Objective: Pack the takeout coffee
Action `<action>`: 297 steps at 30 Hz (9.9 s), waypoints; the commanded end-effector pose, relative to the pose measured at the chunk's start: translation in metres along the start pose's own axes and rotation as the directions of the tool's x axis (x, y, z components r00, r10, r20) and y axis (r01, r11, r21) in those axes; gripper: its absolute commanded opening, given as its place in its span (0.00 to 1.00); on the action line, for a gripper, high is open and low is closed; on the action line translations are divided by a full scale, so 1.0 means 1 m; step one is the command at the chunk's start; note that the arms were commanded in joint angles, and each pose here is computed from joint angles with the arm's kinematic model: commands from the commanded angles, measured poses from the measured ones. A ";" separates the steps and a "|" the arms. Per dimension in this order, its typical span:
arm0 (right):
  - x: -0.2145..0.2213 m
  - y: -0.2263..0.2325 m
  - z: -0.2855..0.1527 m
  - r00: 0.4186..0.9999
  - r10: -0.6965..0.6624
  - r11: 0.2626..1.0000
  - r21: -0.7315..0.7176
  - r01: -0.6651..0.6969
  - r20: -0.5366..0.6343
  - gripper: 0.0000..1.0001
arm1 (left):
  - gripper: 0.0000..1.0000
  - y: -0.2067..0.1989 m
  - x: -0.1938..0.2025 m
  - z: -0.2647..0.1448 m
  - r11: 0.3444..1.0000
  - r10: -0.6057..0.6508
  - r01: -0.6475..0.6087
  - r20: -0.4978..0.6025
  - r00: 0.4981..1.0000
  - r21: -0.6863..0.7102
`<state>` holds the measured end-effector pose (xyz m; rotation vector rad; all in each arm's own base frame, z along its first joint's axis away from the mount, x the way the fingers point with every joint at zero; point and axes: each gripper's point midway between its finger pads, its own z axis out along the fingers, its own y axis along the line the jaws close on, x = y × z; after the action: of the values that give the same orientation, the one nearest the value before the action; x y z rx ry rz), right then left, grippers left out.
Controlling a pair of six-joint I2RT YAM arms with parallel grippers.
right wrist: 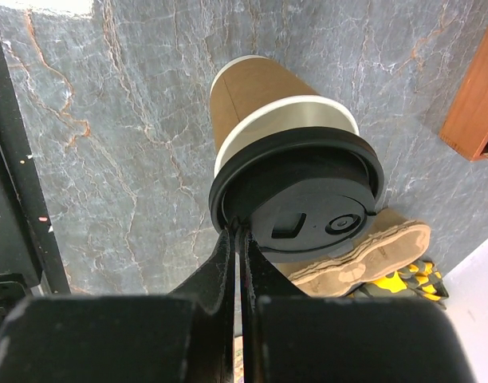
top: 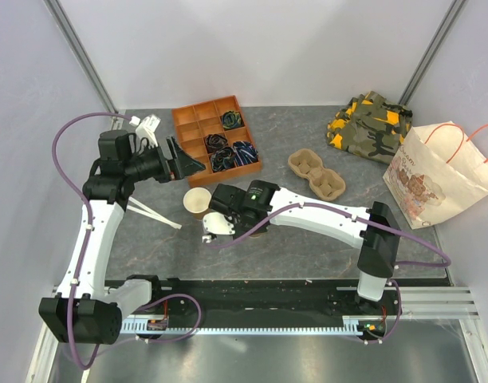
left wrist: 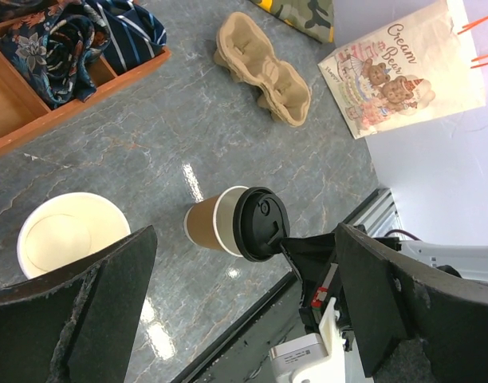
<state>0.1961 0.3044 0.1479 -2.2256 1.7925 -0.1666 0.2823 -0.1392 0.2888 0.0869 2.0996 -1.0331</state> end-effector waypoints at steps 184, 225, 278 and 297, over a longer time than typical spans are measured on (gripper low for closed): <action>0.017 -0.022 0.064 0.031 1.000 0.008 -0.914 -0.405 -0.005 0.25 | 0.02 0.009 0.177 0.140 0.869 -0.279 0.446 -0.531 0.800 0.215; 0.003 -0.071 0.024 -0.125 0.991 -0.007 -0.932 -0.361 0.041 0.23 | 0.02 -0.054 0.189 0.112 0.854 -0.225 0.408 -0.477 0.850 0.324; 0.014 -0.114 -0.085 -0.039 0.941 0.307 -0.895 -0.324 0.336 0.58 | 0.61 -0.103 0.135 0.071 0.868 0.201 -0.026 -0.301 0.932 0.497; 0.123 -0.097 -0.021 -0.143 0.912 0.133 -0.605 -0.785 0.386 0.98 | 1.00 -0.016 0.187 0.052 0.617 0.777 -0.766 -0.296 0.555 0.182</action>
<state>0.3001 0.2204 0.1783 -0.3283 2.3093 1.2369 0.1618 -0.2338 0.1542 1.1230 2.1201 -0.6672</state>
